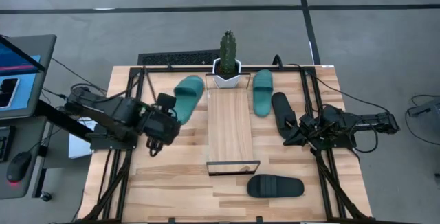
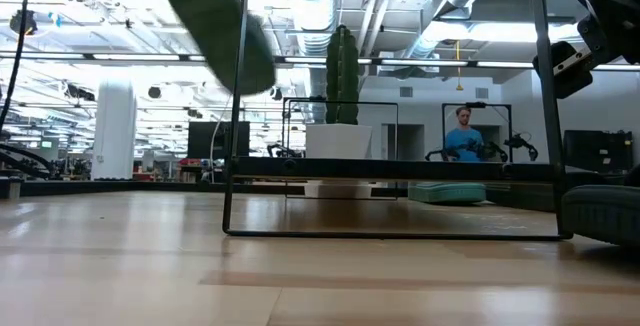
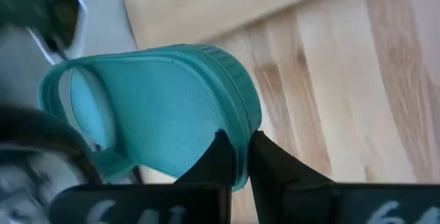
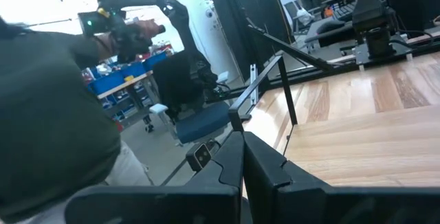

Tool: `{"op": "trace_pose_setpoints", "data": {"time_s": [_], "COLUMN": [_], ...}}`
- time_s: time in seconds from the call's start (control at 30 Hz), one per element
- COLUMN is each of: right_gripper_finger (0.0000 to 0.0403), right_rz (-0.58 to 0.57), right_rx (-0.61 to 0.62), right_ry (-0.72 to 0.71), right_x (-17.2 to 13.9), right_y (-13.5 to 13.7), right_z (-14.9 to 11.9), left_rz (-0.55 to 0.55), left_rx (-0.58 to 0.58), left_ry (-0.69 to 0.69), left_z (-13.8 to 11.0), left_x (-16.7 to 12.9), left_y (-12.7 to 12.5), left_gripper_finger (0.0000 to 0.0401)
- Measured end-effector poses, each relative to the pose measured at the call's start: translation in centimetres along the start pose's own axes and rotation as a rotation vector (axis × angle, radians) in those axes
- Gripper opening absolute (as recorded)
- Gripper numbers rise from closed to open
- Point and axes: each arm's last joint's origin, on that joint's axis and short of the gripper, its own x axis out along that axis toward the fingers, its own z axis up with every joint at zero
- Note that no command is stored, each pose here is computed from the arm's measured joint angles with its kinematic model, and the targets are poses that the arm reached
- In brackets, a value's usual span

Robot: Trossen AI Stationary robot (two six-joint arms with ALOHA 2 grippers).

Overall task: Pick and place slides into the shelf
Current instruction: Put the left green slipper on the shelf

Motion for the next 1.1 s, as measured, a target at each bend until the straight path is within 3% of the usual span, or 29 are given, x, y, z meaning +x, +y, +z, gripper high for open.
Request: {"op": "trace_pose_setpoints", "data": {"time_s": [0.3,0.47,0.83,0.97,1.1], "right_gripper_finger": [0.0000,0.0000,0.0000,0.0000,0.0000], "right_rz": [0.000,0.000,0.000,0.000,0.000], "right_rx": [0.000,0.000,0.000,0.000,0.000], "right_ry": [0.000,0.000,0.000,0.000,0.000], "right_x": [0.0,0.0,0.0,0.0,0.0], "right_y": [0.0,0.0,0.0,0.0,0.0], "right_z": [0.0,0.0,0.0,0.0,0.0], "left_rz": [0.096,0.151,0.289,0.417,0.449], "left_rx": [0.299,0.423,0.684,0.789,0.811], "left_ry": [-0.175,-0.220,-0.483,-0.448,-0.386], "left_z": [-0.6,-0.6,1.9,2.2,2.7], "left_x": [-4.5,-5.6,-7.4,-7.6,-6.7], "left_y": [-1.7,-2.3,-3.5,-3.2,-2.4], "left_gripper_finger": [0.0011,0.0011,0.0011,0.0015,0.0008]}}
